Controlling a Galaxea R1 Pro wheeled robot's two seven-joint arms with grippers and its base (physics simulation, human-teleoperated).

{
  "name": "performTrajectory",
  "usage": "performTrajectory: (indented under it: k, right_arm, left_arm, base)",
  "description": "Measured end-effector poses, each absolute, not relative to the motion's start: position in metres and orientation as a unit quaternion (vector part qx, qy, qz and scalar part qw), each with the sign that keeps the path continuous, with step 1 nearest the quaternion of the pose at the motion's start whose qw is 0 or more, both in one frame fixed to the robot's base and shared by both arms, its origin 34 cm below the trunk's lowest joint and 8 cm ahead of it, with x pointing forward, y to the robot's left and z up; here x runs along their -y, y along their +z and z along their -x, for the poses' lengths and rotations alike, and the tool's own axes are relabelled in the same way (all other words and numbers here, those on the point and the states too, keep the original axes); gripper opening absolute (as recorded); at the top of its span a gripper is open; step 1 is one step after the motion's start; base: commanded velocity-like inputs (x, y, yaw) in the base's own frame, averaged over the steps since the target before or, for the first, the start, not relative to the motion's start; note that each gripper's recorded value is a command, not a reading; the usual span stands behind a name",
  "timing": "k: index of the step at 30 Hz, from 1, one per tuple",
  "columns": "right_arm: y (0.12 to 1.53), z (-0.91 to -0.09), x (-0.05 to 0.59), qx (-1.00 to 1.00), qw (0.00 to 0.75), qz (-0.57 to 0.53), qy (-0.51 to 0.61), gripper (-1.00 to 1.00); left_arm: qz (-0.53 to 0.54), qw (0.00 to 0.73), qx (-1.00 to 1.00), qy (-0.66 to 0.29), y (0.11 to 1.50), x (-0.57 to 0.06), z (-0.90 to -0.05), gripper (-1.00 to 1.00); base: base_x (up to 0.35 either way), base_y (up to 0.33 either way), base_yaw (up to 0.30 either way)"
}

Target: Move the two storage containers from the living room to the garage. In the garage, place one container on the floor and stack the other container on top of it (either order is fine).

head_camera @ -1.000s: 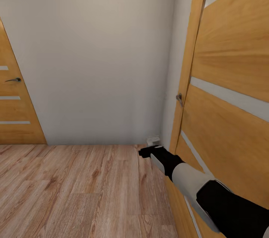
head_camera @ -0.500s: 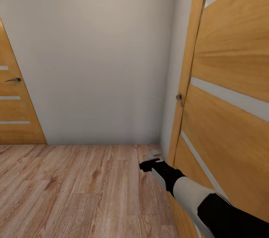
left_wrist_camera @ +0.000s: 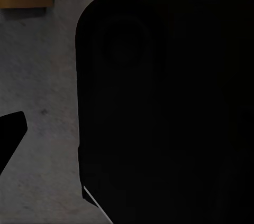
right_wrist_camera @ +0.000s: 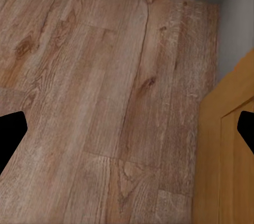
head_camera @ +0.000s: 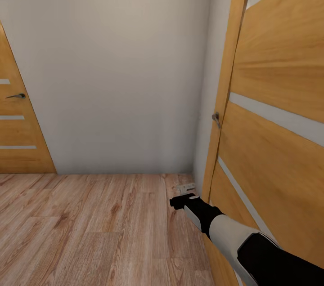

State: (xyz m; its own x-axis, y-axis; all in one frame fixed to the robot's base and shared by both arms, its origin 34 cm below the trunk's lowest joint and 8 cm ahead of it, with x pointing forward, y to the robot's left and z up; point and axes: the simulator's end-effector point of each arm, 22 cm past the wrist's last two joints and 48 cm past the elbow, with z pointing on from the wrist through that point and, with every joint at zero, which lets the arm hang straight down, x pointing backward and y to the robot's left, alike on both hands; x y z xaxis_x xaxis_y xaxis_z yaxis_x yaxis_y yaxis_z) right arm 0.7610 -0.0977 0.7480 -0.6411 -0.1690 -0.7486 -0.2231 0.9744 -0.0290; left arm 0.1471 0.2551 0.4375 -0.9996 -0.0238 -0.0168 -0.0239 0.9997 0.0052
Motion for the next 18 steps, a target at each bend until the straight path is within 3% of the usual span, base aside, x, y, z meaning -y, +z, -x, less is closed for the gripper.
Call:
performTrajectory:
  k: [18]
  right_arm:
    - [0.748,-0.761,0.0979,-0.905,0.41,0.108,0.033,1.0]
  left_arm:
    - [0.012,0.008,-1.0,0.003,0.4375,-0.255,-0.147,1.0]
  base:
    - [0.0,0.0,0.0]
